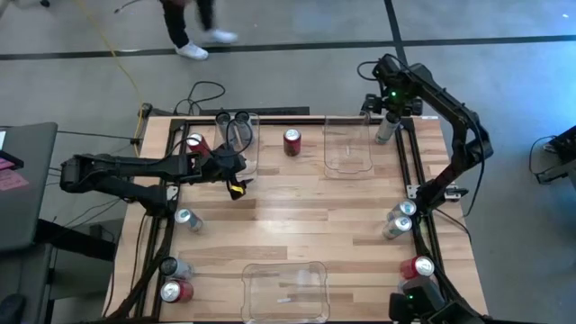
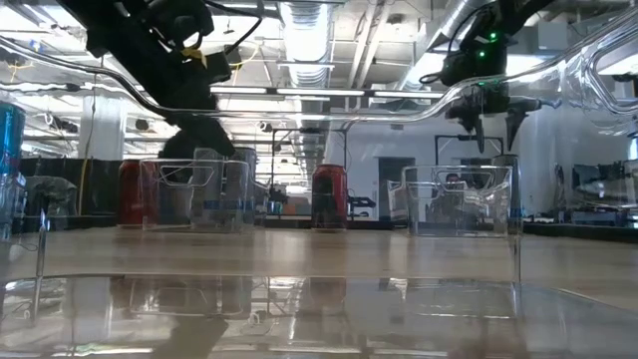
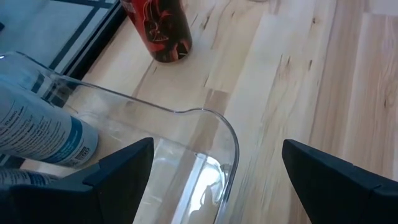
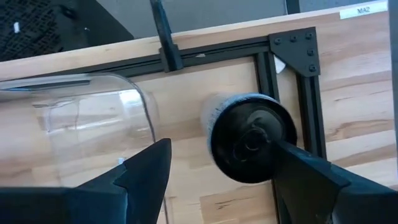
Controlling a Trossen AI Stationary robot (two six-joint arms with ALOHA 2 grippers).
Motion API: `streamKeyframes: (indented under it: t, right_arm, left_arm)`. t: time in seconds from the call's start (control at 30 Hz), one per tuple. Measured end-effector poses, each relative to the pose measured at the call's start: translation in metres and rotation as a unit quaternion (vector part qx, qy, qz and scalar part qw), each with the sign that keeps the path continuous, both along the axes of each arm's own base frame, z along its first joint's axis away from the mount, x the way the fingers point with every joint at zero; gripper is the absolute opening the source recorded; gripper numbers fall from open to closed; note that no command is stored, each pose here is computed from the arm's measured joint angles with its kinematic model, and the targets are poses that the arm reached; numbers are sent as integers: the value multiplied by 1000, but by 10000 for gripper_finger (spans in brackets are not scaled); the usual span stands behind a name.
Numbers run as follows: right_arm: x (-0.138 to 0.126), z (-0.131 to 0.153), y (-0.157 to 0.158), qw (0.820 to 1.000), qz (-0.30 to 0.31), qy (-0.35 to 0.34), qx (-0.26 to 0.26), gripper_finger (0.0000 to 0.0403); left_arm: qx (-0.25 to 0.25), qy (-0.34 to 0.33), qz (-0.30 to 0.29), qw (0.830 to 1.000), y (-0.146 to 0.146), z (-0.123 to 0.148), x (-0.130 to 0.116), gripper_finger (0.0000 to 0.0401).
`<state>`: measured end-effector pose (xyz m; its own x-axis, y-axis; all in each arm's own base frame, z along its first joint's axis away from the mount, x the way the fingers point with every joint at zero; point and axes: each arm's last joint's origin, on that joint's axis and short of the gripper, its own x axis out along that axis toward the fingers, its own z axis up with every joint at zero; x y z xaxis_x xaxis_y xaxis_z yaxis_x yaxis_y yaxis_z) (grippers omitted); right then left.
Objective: Sort soda cans
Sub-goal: Put the top white and blue soda can into the top left transparent bin
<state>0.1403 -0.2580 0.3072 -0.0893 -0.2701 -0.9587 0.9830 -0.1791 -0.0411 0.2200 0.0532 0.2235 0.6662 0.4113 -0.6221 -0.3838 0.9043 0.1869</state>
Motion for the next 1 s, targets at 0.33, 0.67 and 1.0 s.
streamKeyframes:
  t: [0.33,0.67,1.0]
  right_arm:
    - [-3,0,-4,999,-40,-28,-6,293]
    - [-6,3,-10,995,-86,-52,-25,293]
    - [3,2,5,999,2,-32,32,291]
  left_arm:
    - [-2,1,1,1000,0,0,0,350]
    - [4,0,-3,1000,0,0,0,350]
    - [7,6,-7,1000,0,0,0,350]
